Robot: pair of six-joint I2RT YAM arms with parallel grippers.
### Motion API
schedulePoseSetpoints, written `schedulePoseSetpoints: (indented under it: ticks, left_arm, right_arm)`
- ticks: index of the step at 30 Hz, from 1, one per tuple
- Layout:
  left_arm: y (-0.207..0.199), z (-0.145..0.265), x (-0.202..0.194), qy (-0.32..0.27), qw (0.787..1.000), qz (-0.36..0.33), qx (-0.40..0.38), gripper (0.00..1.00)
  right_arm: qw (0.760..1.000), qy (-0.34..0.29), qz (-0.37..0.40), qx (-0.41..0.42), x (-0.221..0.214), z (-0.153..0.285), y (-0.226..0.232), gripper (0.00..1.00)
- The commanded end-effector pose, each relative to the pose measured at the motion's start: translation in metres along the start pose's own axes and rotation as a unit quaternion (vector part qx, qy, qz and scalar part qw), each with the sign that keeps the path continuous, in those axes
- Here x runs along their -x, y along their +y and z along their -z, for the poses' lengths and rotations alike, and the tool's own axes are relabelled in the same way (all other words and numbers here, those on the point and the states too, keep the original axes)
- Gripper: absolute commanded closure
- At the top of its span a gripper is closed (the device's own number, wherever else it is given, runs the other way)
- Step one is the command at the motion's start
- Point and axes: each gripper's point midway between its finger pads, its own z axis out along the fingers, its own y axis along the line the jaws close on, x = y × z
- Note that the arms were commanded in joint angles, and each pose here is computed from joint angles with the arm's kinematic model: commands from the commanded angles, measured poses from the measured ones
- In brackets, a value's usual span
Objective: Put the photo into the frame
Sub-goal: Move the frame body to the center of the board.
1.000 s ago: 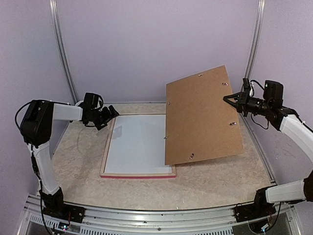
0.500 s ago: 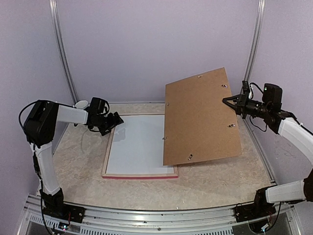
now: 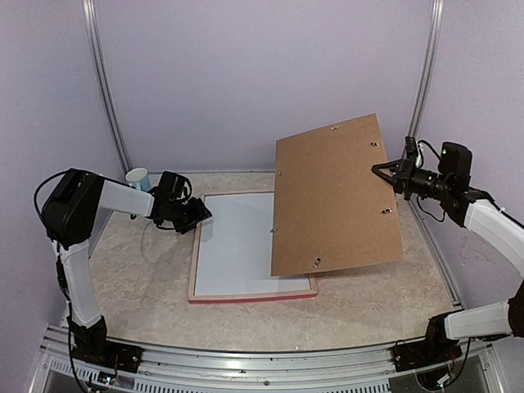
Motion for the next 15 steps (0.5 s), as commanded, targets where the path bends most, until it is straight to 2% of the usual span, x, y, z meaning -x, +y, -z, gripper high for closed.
schedulePoseSetpoints:
  ticks: [1,5,11,15]
  left_arm:
    - [-0.003,-0.005,-0.026,0.031,0.999,-0.009,0.001,0.36]
    - [-0.011,-0.007,-0.036,0.04,0.999,-0.019,-0.003,0.37]
    - [-0.018,-0.012,-0.047,0.045,0.998,-0.043,-0.002,0.52]
    - [-0.021,-0.015,-0.043,0.039,0.998,-0.056,-0.002,0.57]
  right_arm:
    - [0.999,-0.016,0.027,0.038,0.011,0.004,0.021,1.0]
    - [0.999,-0.014,0.025,0.039,0.01,0.004,0.02,1.0]
    - [0.999,-0.009,0.015,0.043,0.005,0.001,0.013,1.0]
    - [0.999,-0.007,0.012,0.045,0.004,0.0,0.011,1.0]
